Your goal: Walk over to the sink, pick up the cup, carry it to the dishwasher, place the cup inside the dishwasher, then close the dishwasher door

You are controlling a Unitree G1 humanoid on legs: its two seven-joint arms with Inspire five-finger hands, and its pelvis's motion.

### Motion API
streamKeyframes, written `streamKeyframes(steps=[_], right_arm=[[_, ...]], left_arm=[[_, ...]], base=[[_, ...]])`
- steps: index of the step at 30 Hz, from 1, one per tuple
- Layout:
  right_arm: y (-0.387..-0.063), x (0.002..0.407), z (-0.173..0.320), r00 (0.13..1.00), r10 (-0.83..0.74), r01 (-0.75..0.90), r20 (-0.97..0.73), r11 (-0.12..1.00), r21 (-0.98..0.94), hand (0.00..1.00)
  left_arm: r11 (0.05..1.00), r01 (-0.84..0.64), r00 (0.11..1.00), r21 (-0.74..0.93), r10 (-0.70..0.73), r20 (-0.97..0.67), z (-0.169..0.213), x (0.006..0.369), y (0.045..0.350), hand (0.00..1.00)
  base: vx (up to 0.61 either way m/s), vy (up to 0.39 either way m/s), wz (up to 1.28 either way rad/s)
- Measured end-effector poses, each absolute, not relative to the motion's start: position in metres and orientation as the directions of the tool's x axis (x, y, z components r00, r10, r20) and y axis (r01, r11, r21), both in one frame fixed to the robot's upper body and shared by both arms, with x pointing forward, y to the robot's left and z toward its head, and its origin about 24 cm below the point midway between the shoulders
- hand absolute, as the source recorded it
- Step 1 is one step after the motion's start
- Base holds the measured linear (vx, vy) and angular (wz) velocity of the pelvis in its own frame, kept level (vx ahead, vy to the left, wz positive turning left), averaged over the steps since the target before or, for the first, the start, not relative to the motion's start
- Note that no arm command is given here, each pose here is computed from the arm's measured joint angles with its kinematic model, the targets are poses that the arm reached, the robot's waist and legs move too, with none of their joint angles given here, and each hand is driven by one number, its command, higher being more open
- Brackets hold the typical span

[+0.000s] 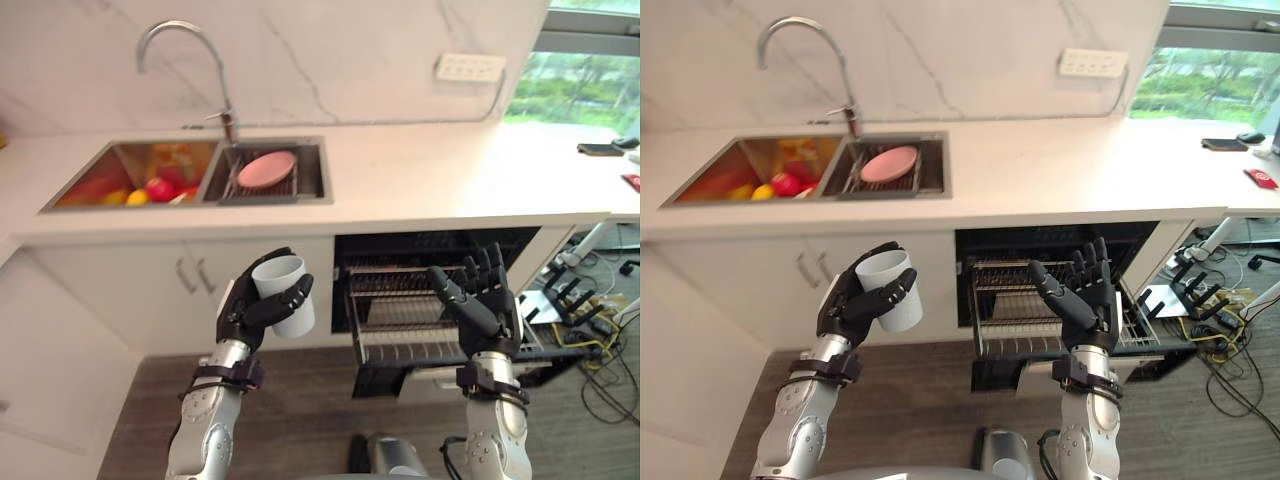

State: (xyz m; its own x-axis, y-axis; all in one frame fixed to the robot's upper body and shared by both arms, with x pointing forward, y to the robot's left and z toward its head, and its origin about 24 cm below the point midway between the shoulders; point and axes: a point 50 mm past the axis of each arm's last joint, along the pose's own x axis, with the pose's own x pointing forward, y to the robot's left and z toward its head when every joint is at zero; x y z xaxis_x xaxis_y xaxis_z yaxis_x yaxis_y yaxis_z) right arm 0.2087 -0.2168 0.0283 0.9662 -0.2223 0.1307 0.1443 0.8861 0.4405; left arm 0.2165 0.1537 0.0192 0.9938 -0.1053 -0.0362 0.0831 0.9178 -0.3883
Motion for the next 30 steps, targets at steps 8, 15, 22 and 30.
streamKeyframes(steps=[8, 15, 22, 30], right_arm=[[-0.216, 0.211, 0.027, 0.97, -0.215, 0.149, 0.115, 0.896, 0.419, 1.0], [-0.208, 0.211, 0.026, 0.981, -0.151, 0.086, 0.126, 0.905, 0.416, 1.0], [-0.179, 0.216, 0.024, 0.994, -0.036, -0.01, 0.102, 0.912, 0.411, 1.0], [-0.172, 0.218, 0.025, 0.994, -0.029, -0.018, 0.107, 0.91, 0.414, 1.0]], left_arm=[[0.922, 0.115, 0.99, -0.37, -0.137, -0.035, 0.022, 0.235, 0.135, 0.0], [0.922, 0.025, 0.994, -0.387, -0.064, -0.088, 0.012, 0.23, 0.136, 0.0], [0.909, 0.008, 0.997, -0.417, -0.041, -0.071, 0.016, 0.23, 0.134, 0.0], [0.911, -0.07, 0.998, -0.406, 0.065, -0.025, 0.026, 0.233, 0.148, 0.0]], base=[[0.33, -0.021, -0.43], [0.15, 0.109, -0.62], [0.01, 0.169, -0.36], [-0.1, 0.058, -0.49]])
